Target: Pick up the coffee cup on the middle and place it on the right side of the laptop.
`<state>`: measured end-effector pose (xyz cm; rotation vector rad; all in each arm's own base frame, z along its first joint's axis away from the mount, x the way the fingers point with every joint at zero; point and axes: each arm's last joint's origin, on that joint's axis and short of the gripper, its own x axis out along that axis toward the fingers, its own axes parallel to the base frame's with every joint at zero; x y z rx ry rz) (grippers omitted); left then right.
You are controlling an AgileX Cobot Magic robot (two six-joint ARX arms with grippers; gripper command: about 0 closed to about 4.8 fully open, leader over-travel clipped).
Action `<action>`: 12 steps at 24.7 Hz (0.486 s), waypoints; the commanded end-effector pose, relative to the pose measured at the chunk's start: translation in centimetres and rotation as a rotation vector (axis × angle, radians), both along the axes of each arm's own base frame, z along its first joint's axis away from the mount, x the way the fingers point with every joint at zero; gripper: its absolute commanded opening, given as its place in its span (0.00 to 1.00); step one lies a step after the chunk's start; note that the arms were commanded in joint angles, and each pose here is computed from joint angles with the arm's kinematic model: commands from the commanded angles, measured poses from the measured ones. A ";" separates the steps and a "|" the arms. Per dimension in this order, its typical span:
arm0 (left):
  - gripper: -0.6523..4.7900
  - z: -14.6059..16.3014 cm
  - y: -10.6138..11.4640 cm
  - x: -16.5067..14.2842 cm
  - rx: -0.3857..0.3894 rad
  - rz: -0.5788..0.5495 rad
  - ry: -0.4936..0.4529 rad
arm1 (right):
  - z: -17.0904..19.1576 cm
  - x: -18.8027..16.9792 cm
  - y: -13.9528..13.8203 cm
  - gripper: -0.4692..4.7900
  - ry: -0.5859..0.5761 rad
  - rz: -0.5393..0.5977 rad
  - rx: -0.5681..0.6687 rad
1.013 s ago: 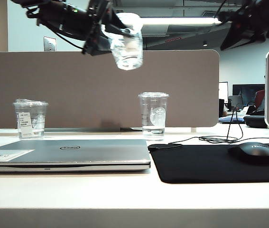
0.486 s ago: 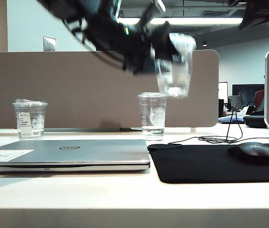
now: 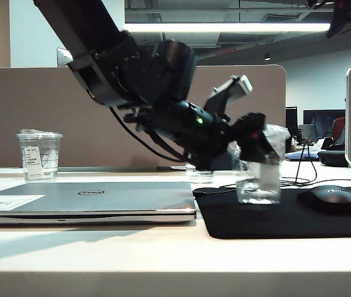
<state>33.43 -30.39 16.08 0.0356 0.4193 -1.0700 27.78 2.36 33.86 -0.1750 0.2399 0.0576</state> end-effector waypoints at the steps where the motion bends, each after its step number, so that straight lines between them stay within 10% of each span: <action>1: 0.86 0.1 -0.6 -0.4 0.012 0.012 -0.034 | 0.6 -0.1 0.0 0.08 -0.031 0.000 -0.001; 3: 1.00 0.0 -0.6 -0.4 0.036 0.047 -0.046 | 0.6 -0.1 0.0 0.08 -0.031 0.000 -0.001; 12: 1.00 -1.1 0.0 -1.1 0.165 0.037 0.082 | 0.6 -0.1 0.0 0.08 -0.031 -0.001 -0.001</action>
